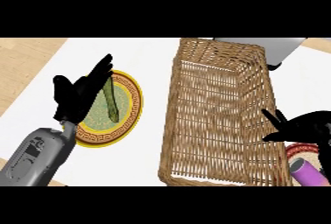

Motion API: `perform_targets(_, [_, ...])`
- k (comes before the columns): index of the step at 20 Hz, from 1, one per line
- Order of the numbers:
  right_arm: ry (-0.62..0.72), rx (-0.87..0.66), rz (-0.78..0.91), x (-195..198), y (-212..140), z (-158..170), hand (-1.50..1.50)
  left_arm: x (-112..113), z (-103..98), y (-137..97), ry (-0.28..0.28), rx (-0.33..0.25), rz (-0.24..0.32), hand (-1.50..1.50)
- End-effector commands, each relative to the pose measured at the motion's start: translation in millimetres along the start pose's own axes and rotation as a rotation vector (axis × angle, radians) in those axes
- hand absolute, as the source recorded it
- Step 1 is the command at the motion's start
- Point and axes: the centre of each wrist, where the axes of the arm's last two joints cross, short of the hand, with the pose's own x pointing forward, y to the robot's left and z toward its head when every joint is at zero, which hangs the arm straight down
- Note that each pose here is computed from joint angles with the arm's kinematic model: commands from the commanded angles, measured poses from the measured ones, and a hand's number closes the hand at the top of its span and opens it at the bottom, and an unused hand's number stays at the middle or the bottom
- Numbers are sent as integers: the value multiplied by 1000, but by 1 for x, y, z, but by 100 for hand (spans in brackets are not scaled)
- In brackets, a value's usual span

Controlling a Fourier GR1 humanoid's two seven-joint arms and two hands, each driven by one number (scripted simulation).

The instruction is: Pick the can from the placemat and place it in the basket

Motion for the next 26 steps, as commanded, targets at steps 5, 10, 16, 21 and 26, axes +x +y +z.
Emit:
perform_targets(5, [2, 278, -78, -29, 3, -46, -150, 0, -6, 3, 14, 21, -11, 0])
perform_targets(10, [-14, 274, -159, -47, -18, -42, -150, -6, -6, 9, 27, 36, 4, 0])
perform_targets(16, [-17, 320, -156, -26, -40, -78, -150, -18, -4, 24, 68, 87, 27, 0])
perform_targets(21, [-28, 356, -122, 6, -59, -109, -150, -39, 2, 38, 120, 172, 34, 0])
perform_targets(26, [-48, 358, -182, 22, -68, -139, -150, -54, 15, 54, 136, 209, 31, 0])
